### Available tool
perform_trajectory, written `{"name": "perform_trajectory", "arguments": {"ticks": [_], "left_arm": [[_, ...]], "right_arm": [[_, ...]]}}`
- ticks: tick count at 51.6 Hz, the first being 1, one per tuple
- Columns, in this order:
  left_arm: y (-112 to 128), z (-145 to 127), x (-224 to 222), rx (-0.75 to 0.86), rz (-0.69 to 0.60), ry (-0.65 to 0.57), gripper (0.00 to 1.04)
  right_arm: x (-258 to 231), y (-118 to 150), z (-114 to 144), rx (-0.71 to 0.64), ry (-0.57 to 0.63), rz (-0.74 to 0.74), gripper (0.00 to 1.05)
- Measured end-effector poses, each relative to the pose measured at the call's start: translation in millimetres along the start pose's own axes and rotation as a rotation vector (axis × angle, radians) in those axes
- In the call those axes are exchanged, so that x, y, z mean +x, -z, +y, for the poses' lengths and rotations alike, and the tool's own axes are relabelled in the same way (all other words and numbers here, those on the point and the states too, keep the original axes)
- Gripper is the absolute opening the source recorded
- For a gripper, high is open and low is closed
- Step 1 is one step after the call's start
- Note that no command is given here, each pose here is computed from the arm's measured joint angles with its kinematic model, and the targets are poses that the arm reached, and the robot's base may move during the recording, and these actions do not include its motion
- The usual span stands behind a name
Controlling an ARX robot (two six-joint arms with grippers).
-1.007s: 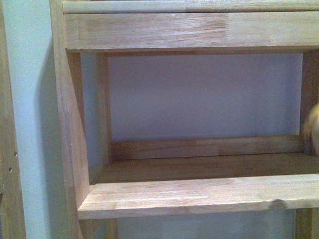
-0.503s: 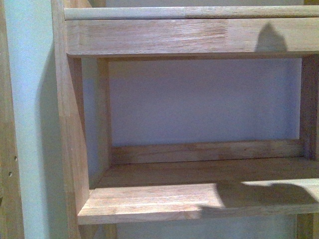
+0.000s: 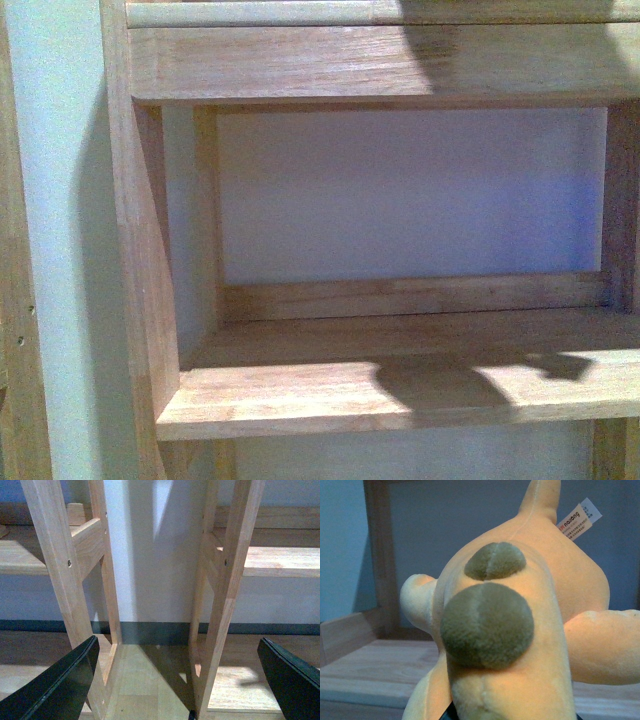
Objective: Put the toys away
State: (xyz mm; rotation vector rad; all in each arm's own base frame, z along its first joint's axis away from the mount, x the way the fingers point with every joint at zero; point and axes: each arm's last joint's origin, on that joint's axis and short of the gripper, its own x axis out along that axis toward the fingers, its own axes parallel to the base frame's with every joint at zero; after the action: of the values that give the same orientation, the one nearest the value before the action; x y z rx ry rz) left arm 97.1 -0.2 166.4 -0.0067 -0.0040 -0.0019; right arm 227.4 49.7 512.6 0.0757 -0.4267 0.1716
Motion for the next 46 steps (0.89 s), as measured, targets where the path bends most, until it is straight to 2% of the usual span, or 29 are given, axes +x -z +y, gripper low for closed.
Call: {"name": "perform_trajectory", "arguments": {"ticks": [10, 30, 46], "left_arm": [[0.0, 0.0, 0.0, 0.0, 0.0, 0.0, 0.98], [0.1, 0.0, 0.0, 0.0, 0.0, 0.0, 0.98], [0.1, 0.0, 0.0, 0.0, 0.0, 0.0, 0.98]], "right_arm": [[50.8, 2.3, 10.7, 0.097, -0.089, 0.027, 0.07], [102.5, 23.4, 20.4, 0.252, -0.135, 0.112, 0.07], [135.2, 41.0, 50.5, 0.434, -0.214, 0.181, 0.07]]}}
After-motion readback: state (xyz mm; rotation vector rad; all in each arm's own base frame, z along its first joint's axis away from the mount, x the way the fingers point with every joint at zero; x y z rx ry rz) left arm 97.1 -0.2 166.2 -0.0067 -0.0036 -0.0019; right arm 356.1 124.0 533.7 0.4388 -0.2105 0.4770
